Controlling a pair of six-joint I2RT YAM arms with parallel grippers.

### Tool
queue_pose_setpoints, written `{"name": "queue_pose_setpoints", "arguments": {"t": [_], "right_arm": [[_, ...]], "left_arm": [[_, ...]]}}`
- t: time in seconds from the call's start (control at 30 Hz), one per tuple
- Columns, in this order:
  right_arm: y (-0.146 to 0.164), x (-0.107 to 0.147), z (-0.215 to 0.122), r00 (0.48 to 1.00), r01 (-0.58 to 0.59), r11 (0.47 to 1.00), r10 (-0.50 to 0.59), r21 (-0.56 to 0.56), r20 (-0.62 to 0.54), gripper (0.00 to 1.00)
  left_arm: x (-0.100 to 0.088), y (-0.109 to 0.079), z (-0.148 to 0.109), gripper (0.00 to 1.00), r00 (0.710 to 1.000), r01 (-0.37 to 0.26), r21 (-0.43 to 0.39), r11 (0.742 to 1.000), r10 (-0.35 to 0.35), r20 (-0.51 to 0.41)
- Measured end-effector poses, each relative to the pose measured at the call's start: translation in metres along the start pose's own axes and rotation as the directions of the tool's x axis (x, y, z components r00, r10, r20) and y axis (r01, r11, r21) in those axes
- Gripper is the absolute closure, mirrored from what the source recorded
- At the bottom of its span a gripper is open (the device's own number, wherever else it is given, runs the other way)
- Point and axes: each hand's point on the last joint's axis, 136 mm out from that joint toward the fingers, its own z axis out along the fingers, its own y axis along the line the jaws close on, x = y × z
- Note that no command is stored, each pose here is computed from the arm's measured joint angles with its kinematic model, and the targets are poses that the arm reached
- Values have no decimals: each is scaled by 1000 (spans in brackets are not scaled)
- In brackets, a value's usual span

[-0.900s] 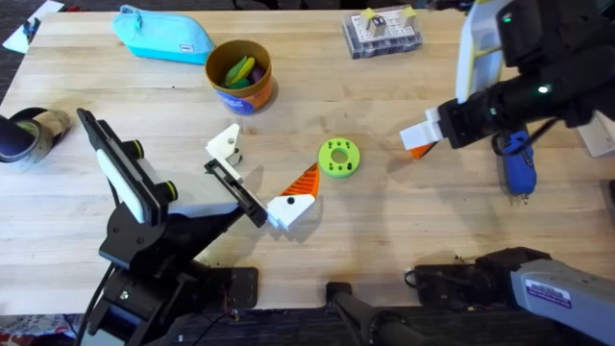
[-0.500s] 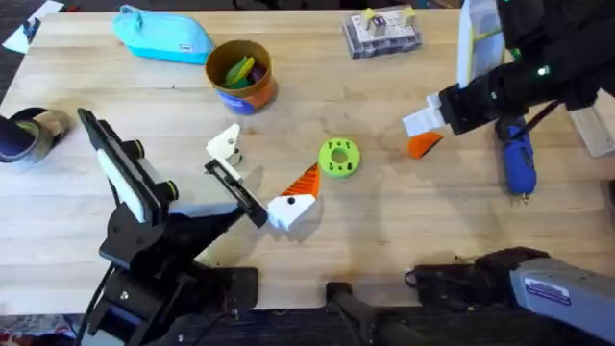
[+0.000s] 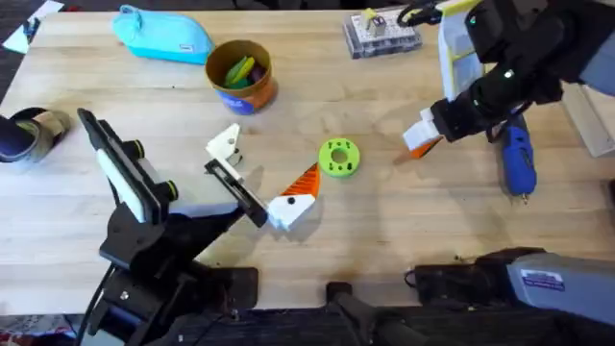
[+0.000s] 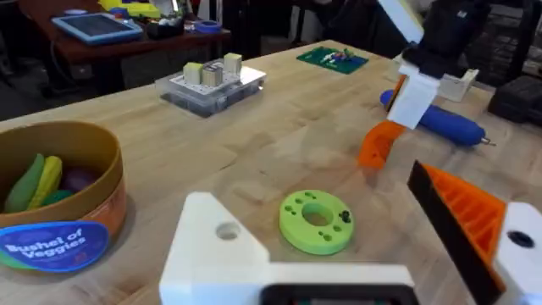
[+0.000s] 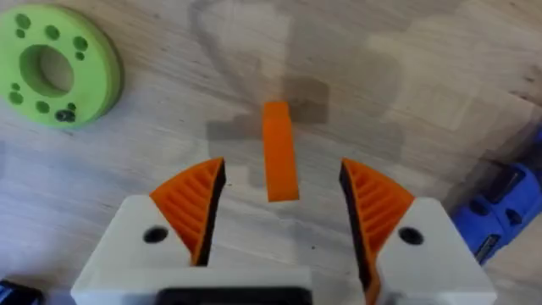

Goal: Pick up the gripper from the table and insert it into the empty holder that is missing its gripper. Then pick up a screw, insert it into the mounting hole, and use the screwdriver to tighten it. Finally, clean up the table by picking up the vegetable and placing it into the bucket.

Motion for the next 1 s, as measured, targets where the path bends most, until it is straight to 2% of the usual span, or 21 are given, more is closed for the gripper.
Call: {"name": "queue_pose_setpoints", "arguments": {"t": [0.23, 0.3, 0.37, 0.4, 0.53, 0.57, 0.8, 0.9, 1.0], "right_arm": [[-3, 5, 17, 997, -17, 1000, 17, -11, -71, 181], [-3, 6, 19, 996, -14, 1000, 13, -14, -83, 223], [-3, 7, 21, 996, -12, 1000, 11, -16, -90, 331], [-3, 7, 21, 996, -10, 1000, 8, -18, -91, 416], [-3, 4, 22, 997, -9, 1000, 8, -18, -79, 903], [-3, 3, 22, 997, -10, 1000, 9, -18, -77, 970], [0, 2, 18, 998, -12, 999, 10, -31, -61, 989], [10, -5, 0, 1000, -11, 996, 13, -85, 24, 992], [23, -16, -31, 985, 5, 986, 24, -166, 169, 992]], "left_arm": [[0, 0, 0, 7, 1000, 0, 0, 1000, 0, 0], [0, 0, 0, 7, 1000, 0, 0, 1000, 0, 0], [0, 0, 0, 7, 1000, 0, 0, 1000, 0, 0], [0, 0, 0, 7, 1000, 0, 0, 1000, 0, 0], [0, 0, 0, 7, 1000, 0, 0, 1000, 0, 0], [0, 0, 0, 7, 1000, 0, 0, 1000, 0, 0], [0, 0, 0, 7, 1000, 0, 0, 1000, 0, 0], [0, 0, 0, 7, 1000, 0, 0, 1000, 0, 0], [0, 0, 0, 7, 1000, 0, 0, 1000, 0, 0]]}}
